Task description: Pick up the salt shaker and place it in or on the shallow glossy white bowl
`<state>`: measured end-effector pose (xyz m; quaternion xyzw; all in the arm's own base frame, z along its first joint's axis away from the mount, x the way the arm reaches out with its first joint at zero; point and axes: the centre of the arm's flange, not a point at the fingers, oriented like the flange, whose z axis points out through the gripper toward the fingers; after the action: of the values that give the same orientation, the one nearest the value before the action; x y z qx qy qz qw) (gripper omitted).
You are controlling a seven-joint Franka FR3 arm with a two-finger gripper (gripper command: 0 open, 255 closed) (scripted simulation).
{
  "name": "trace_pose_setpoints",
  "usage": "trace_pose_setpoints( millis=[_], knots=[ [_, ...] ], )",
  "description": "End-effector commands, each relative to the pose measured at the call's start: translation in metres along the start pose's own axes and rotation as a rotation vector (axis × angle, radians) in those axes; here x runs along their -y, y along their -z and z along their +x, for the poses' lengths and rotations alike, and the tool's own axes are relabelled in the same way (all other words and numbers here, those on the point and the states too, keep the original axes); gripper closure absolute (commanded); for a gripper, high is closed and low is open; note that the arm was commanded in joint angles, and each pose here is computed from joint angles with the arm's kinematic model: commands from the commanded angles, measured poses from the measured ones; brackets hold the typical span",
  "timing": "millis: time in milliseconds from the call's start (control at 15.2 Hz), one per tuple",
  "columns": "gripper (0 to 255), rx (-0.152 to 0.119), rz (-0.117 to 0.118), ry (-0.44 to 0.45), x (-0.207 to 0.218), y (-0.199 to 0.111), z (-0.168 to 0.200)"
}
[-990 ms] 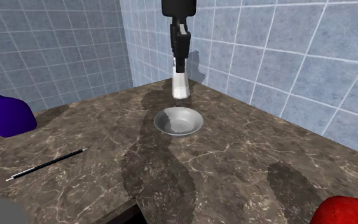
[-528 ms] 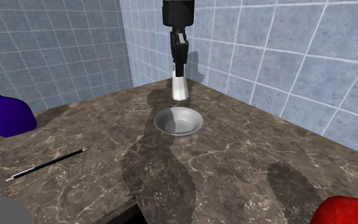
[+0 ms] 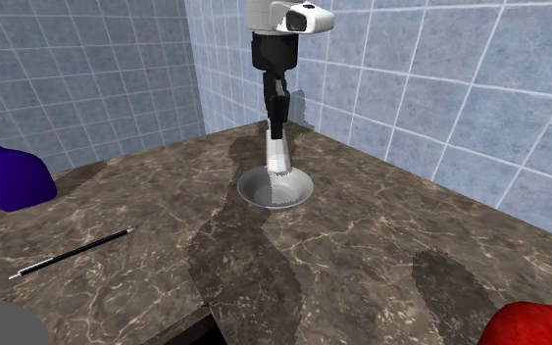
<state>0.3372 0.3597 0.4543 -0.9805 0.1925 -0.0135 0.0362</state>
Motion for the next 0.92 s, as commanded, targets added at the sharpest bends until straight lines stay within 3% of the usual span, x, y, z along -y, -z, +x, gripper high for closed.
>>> trace_pose_setpoints(
  millis=[0,330,858],
  knots=[
    [255,0.0,0.001,0.0,0.0,-0.011,0.0],
    [255,0.0,0.001,0.0,-0.003,-0.04,0.0],
    [255,0.0,0.001,0.0,-0.003,-0.04,0.0]
  ],
)
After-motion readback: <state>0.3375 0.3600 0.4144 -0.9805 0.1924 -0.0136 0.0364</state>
